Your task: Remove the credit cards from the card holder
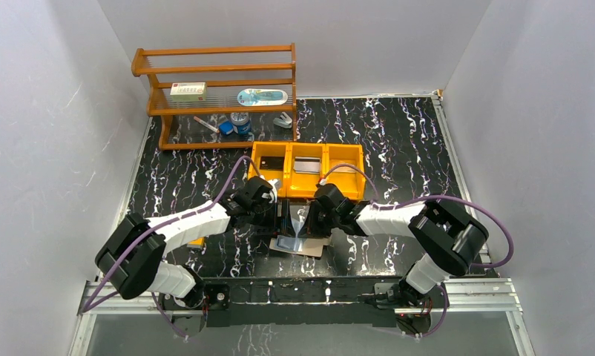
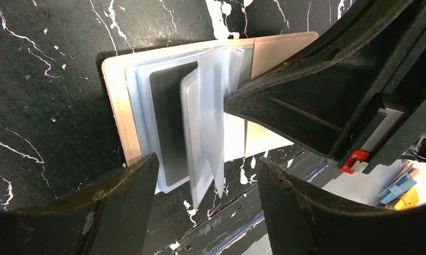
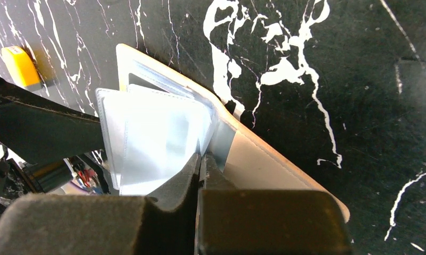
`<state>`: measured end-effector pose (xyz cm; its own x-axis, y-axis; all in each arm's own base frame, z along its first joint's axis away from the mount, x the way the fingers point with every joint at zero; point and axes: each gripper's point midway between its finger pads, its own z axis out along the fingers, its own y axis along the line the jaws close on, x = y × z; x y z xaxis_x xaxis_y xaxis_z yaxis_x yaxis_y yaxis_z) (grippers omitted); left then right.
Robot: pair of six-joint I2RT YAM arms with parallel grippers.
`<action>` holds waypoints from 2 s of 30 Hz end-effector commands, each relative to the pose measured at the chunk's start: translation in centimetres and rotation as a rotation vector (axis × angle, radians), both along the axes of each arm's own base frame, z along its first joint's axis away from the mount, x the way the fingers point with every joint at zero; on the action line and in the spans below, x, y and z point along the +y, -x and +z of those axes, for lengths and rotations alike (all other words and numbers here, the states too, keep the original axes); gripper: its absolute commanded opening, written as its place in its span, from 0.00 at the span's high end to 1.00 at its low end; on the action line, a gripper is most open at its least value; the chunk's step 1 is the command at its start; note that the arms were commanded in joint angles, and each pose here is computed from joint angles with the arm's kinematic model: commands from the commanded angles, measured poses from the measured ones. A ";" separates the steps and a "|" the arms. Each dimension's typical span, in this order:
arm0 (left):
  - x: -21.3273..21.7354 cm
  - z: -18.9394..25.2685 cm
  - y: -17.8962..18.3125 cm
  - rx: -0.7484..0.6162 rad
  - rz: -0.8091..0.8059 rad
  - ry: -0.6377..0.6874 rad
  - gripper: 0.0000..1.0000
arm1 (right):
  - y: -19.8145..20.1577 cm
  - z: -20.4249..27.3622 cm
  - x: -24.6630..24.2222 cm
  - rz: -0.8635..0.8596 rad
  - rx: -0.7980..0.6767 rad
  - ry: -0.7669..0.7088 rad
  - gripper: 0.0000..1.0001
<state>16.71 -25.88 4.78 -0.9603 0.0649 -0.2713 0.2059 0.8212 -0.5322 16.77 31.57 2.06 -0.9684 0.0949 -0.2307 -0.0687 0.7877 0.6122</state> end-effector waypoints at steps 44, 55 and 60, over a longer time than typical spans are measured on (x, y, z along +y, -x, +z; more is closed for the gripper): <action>-5.7 2.4 1.7 0.038 -0.184 0.248 0.37 | 0.0 2.4 -0.9 -0.053 -0.050 -0.075 0.67; -8.8 3.1 2.3 0.041 -0.272 0.340 0.39 | -1.9 5.2 -10.1 -0.416 -0.196 0.145 0.57; -10.1 2.1 3.3 0.064 -0.311 0.328 0.39 | -2.1 7.5 -11.6 -0.508 -0.273 0.032 0.57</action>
